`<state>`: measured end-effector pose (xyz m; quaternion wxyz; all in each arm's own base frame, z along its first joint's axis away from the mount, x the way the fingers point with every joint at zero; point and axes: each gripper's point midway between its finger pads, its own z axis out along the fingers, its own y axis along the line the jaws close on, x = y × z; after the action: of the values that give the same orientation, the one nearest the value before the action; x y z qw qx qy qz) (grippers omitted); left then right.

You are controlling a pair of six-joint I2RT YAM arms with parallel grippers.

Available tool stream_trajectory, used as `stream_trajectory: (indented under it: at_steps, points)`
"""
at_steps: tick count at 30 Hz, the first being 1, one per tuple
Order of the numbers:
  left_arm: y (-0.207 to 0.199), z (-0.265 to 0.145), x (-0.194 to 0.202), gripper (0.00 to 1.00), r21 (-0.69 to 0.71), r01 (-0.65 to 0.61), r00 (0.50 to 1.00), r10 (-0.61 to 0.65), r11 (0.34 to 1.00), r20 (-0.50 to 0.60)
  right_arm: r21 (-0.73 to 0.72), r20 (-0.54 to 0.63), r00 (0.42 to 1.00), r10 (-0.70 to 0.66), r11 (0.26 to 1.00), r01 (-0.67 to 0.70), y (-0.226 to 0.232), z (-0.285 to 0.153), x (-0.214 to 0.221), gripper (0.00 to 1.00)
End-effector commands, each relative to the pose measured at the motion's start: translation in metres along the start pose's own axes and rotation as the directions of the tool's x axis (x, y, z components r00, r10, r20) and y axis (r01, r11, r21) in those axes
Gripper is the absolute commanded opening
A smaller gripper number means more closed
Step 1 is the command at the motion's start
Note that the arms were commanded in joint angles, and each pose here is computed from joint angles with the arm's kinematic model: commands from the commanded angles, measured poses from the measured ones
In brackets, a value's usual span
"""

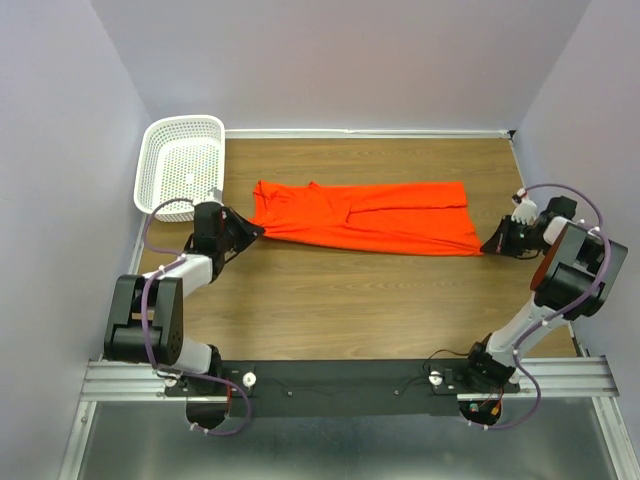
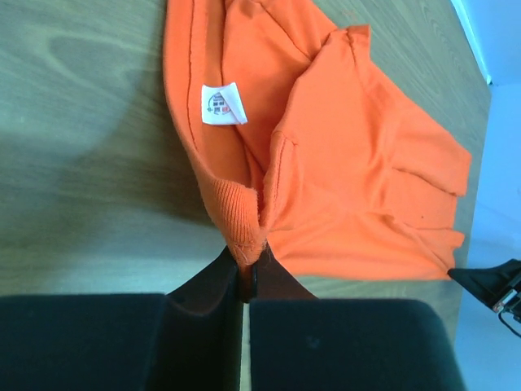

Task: Fold and stack the t-shirts
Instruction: Fold the tshirt

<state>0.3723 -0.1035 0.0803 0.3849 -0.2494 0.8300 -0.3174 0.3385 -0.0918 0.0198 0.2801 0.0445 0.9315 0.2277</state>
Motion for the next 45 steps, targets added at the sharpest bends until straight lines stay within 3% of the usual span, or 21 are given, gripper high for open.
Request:
stream_trajectory:
  at_steps: [1,11,12,15,16,18,24,37,45]
  points:
    - [0.005,-0.014,0.014,0.00,0.013,-0.027,0.999,0.027,1.000,-0.034,0.021,-0.005,0.999,-0.054,0.998,0.054,0.000,-0.013,0.007,0.01]
    - [0.017,-0.055,0.050,0.00,0.041,-0.037,0.998,0.039,0.999,-0.056,0.109,-0.009,0.986,-0.165,0.980,0.165,-0.001,-0.035,0.009,0.06]
    - [0.016,-0.061,0.053,0.00,0.057,-0.041,0.998,0.043,0.998,-0.048,0.114,-0.002,0.983,-0.183,0.977,0.182,0.001,-0.039,0.007,0.22]
    - [0.011,-0.069,0.054,0.06,0.086,-0.055,0.998,0.058,0.995,-0.028,0.096,0.034,0.971,-0.235,0.968,0.230,0.009,-0.046,-0.003,0.58]
    - [0.013,-0.070,0.056,0.12,0.084,-0.053,0.998,0.055,0.995,-0.030,0.084,0.051,0.969,-0.244,0.967,0.239,0.013,-0.048,-0.011,0.61]
    - [0.013,-0.070,0.056,0.13,0.085,-0.057,0.998,0.060,0.995,-0.031,0.013,0.091,0.962,-0.256,0.967,0.256,0.024,-0.047,-0.022,0.64]
    - [0.017,-0.066,0.062,0.13,0.081,-0.053,0.996,0.058,0.995,-0.064,-0.219,0.076,0.972,-0.224,0.947,0.235,0.050,-0.016,-0.029,0.64]
    - [0.018,-0.070,0.066,0.13,0.093,-0.062,0.996,0.068,0.994,-0.063,-0.272,-0.026,0.989,-0.145,0.953,0.133,0.042,0.031,-0.031,0.54]
    - [0.019,-0.070,0.067,0.13,0.095,-0.063,0.996,0.069,0.994,-0.061,-0.275,-0.042,0.990,-0.136,0.954,0.119,0.041,0.038,-0.030,0.30]
